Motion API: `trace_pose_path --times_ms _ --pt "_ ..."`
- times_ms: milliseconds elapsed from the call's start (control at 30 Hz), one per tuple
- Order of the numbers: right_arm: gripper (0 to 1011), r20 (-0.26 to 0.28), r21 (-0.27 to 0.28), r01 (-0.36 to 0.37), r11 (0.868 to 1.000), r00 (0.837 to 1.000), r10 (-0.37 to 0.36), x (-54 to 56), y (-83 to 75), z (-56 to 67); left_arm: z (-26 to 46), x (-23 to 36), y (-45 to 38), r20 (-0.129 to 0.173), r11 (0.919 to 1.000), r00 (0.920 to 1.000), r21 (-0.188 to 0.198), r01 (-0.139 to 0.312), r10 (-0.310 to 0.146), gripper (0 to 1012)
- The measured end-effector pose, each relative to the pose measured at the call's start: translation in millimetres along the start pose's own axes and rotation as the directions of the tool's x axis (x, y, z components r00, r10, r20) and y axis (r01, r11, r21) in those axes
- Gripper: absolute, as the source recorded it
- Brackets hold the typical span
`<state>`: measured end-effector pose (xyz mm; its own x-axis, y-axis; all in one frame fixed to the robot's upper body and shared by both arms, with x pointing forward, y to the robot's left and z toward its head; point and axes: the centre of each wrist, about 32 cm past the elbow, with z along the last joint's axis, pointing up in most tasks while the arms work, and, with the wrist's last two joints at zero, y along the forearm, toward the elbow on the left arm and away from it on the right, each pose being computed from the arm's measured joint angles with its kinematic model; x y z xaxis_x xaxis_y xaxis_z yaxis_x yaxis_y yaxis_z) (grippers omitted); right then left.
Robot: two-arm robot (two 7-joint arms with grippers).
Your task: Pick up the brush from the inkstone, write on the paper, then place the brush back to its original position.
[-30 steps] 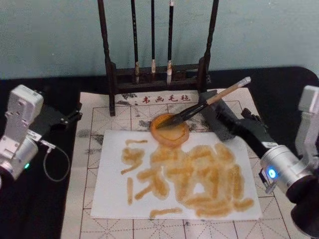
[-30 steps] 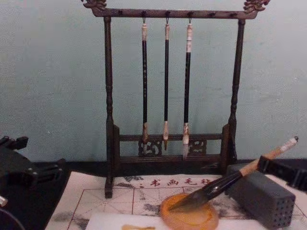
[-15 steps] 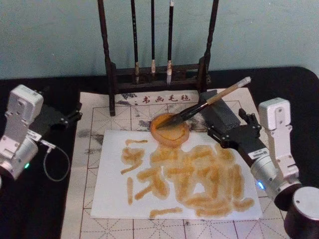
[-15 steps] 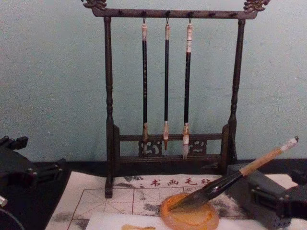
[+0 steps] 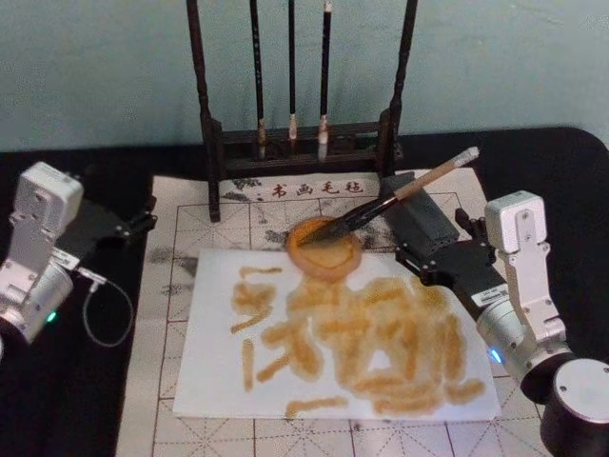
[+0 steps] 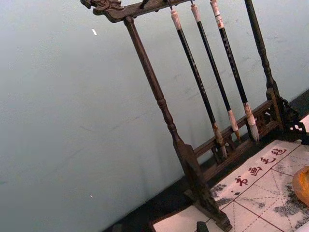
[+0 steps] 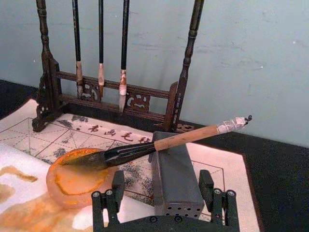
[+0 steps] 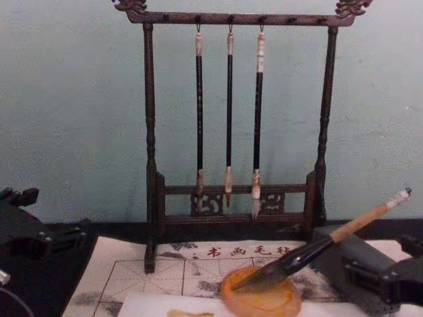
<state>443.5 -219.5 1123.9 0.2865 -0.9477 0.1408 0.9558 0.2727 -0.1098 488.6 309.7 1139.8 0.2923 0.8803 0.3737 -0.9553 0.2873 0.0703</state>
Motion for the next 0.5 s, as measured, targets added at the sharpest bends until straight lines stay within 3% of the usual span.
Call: trace_pose_path --times_ms 500 --pt "1002 -0.008 0.0 -0.001 1.0 1.0 0.001 0.1 -0.3 0.4 0.0 0.0 0.0 0.0 1.0 1.0 0.0 0.0 0.0 1001"
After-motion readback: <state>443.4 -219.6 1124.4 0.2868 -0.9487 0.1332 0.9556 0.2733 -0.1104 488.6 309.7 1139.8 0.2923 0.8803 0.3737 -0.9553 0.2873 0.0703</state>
